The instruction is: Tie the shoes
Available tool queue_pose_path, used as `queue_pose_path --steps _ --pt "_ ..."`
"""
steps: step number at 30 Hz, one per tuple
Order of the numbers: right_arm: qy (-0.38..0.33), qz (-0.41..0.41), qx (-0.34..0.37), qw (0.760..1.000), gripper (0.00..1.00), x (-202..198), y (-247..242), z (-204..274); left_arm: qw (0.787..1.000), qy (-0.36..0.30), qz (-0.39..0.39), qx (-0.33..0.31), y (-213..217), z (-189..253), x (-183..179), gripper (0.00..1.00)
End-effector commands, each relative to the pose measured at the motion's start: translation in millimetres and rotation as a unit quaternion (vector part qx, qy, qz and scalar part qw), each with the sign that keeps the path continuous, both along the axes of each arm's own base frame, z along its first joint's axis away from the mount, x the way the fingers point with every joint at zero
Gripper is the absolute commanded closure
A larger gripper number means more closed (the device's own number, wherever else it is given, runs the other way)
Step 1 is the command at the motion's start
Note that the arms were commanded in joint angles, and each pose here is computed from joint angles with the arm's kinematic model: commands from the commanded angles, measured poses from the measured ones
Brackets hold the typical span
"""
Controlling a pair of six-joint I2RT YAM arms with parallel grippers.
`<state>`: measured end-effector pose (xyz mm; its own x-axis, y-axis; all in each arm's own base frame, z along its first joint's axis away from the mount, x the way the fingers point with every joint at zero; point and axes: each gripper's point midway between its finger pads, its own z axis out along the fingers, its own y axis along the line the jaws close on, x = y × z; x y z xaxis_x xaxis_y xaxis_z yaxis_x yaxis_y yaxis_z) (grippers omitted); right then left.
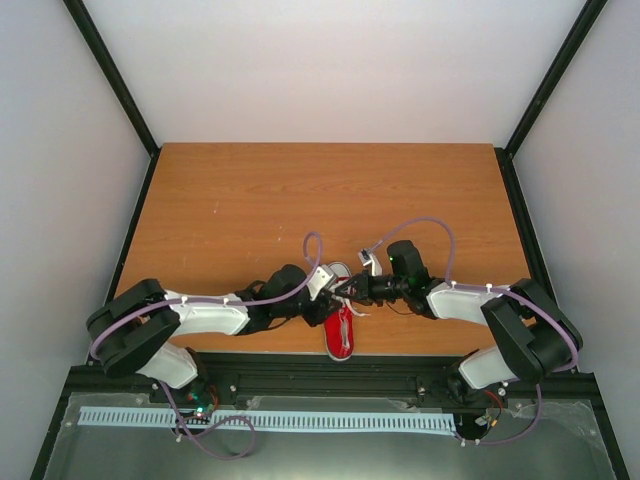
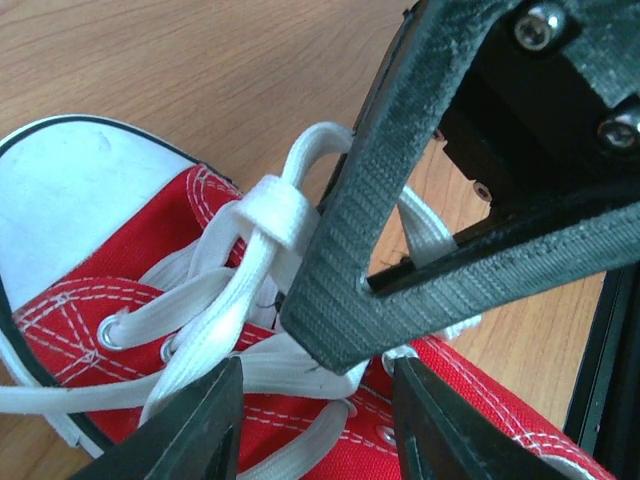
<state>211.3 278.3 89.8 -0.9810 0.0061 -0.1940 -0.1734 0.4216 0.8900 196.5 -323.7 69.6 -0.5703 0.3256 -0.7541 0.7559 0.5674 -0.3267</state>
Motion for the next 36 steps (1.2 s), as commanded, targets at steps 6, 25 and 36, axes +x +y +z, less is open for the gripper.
queue_pose_path --steps 6,25,36 --pt "-0.016 0.005 0.021 1.0 0.92 0.6 1.4 13.0 0.999 -0.039 -0.003 -0.017 -19.5 16.1 10.2 0.62" --pt "-0.039 -0.016 -0.007 0.999 0.72 7.7 -14.3 9.2 0.999 -0.018 0.035 -0.031 1.5 28.2 1.2 0.99" --pt "-0.098 0.015 -0.043 0.994 0.44 -7.1 -31.2 -5.8 0.999 0.016 0.041 -0.028 7.3 44.5 -6.8 0.99"
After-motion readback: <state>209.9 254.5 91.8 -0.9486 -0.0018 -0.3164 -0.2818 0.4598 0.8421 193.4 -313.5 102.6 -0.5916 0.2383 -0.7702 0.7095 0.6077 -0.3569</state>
